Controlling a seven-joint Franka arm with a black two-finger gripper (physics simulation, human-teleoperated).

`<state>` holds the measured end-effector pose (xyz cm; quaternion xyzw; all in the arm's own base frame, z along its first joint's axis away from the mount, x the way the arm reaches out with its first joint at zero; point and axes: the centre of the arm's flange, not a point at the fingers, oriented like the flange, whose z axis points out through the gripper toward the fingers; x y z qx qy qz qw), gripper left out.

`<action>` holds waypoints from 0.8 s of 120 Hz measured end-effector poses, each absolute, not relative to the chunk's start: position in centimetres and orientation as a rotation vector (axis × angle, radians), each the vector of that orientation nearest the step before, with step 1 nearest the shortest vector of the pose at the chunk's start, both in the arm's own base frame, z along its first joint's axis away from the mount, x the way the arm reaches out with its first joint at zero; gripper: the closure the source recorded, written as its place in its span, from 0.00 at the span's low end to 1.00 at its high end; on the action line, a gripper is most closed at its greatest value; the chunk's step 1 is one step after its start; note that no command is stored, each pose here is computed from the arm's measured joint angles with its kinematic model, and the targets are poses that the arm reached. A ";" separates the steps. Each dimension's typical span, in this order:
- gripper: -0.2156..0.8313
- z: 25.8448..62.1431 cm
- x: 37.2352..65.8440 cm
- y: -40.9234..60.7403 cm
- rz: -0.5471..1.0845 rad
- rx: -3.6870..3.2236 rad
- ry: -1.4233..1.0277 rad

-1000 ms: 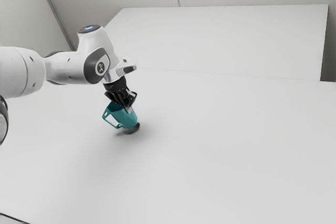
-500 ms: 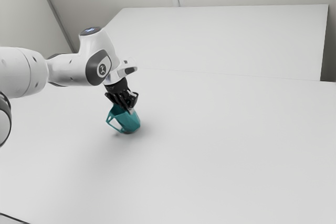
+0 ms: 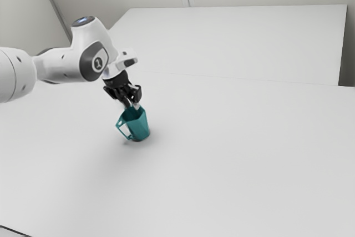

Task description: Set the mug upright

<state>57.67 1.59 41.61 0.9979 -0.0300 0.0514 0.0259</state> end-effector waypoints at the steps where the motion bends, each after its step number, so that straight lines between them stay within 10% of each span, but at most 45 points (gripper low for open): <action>1: 0.67 41.8 57.7 1.6 0.163 3.084 -0.094; 96: 0.26 65.1 55.1 4.9 0.401 3.263 -0.280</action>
